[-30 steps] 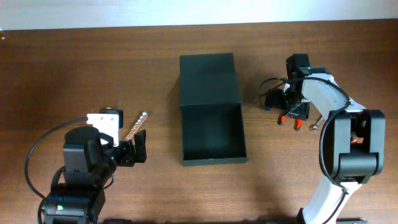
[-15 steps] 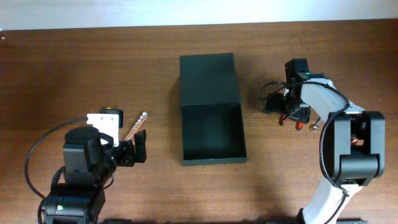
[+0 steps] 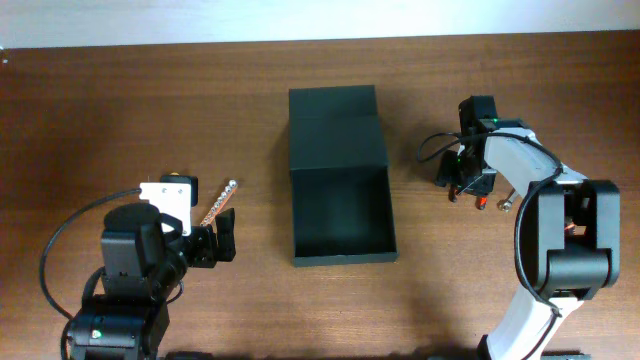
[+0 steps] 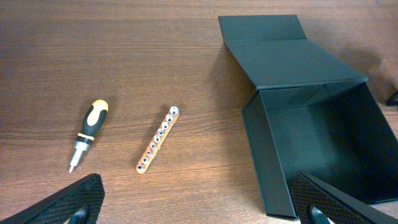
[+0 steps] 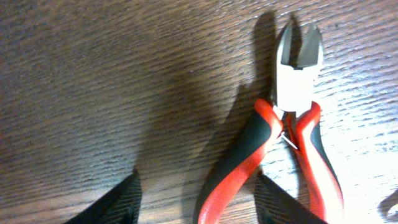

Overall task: Pack container
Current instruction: 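Close the right gripper on the red-handled cutters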

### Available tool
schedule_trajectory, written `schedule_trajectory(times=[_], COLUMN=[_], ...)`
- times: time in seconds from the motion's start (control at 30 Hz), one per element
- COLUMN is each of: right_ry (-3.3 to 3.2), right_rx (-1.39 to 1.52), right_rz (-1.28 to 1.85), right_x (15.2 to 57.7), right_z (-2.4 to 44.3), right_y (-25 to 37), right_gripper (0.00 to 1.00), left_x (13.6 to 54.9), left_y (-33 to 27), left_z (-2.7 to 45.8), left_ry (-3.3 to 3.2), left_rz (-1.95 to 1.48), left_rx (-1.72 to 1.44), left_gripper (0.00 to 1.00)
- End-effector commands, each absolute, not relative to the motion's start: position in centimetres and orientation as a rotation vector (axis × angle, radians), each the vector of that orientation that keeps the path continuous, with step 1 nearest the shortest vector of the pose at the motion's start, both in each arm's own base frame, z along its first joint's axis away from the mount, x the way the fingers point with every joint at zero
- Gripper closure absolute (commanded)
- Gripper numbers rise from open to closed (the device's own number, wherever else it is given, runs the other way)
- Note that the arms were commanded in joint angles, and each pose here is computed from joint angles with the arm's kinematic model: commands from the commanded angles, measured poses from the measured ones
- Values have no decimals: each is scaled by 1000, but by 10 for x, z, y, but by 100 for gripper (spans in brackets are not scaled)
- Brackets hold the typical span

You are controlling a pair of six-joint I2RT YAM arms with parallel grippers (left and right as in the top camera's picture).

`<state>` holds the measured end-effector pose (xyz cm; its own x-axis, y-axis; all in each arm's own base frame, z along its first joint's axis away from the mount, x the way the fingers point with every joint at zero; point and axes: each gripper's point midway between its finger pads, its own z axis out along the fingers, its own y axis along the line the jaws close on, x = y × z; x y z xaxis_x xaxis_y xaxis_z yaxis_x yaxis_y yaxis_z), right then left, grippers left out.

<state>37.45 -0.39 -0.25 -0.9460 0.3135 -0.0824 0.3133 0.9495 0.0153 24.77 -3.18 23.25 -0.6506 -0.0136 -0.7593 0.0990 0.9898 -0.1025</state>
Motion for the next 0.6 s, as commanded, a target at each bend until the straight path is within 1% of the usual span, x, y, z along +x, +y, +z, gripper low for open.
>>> schedule_trajectory(times=[0.0,0.13,0.27,0.33,0.43,0.5,0.57], right_ry=[3085,3085,3086,3086,3086,3086,3085], right_rx=[505,505,505,505,505,505,505], right_rz=[14,14,14,15,14,14,14], right_x=[357,357,357,357,357,357,357], right_z=[-22,-22,-22,-22,-22,-22,-22], right_y=[1,1,1,1,1,1,1], right_gripper=[51,56,66,67,74,76,85], left_x=[249,249,249,249,249,249,249], left_y=[-32,-32,-32,-32,-32,-32,-32], left_z=[241,241,241,241,241,241,241], left_ry=[2253,2253,2253,2253,2253,2253,2253], left_rz=[-185,-185,-185,-185,-185,-185,-185], left_rx=[45,45,45,45,45,45,45], left_gripper=[1,1,1,1,1,1,1])
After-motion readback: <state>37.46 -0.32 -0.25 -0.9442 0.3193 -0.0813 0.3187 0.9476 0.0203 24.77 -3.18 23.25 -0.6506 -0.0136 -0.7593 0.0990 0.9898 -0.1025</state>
